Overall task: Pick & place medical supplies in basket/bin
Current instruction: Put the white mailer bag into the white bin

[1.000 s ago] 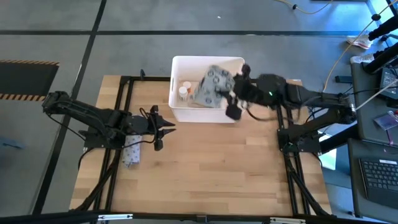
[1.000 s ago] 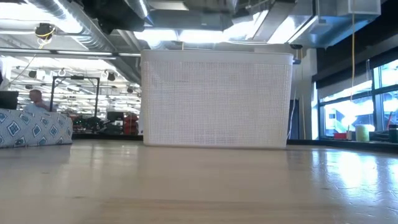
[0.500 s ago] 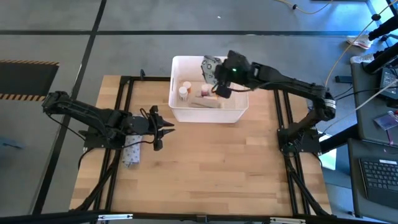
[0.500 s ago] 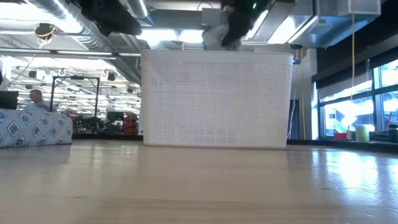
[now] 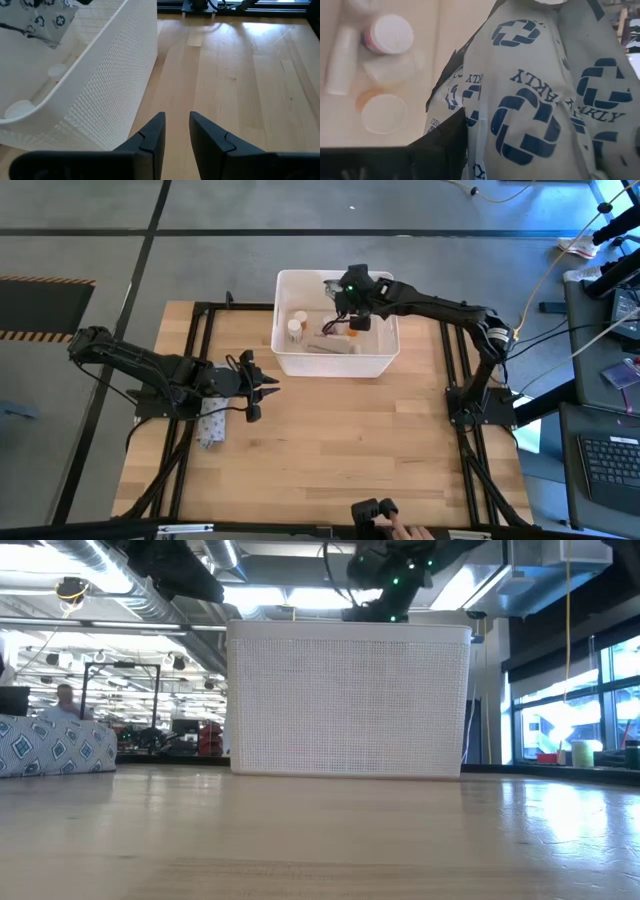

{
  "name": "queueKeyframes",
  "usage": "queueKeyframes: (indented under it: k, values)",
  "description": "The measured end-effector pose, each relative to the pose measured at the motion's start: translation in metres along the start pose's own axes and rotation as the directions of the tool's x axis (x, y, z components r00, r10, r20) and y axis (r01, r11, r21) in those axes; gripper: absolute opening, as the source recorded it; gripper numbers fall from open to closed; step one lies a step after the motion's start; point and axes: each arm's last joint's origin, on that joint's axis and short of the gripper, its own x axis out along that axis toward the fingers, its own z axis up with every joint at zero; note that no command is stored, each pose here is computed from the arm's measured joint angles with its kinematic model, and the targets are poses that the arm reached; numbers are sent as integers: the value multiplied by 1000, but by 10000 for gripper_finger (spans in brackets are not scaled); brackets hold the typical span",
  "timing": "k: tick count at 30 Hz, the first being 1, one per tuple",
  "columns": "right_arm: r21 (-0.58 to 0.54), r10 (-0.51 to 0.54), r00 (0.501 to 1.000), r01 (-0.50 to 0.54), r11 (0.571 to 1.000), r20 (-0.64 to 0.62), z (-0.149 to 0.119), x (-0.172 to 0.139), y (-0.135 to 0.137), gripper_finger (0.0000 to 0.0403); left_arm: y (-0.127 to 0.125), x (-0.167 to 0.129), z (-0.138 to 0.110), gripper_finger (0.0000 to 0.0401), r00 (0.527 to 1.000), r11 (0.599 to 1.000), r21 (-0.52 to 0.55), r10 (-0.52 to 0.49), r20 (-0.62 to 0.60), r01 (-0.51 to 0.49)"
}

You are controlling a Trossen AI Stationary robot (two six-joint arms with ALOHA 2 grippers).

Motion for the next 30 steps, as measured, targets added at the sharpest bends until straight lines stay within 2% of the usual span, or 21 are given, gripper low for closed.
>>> queueKeyframes:
  k: [13,24,30]
  values:
    - [-63,89,991,-95,993,-95,-4,45,20,187,0,0,0,82,1000,1000,0,0,0,0]
    - [-57,85,992,-91,994,-92,-2,52,23,189,0,0,-2,82,1000,1000,8,1,-18,-1]
    - [-58,93,990,-99,993,-102,-4,53,22,231,0,0,-3,82,1000,1000,12,2,-25,-2]
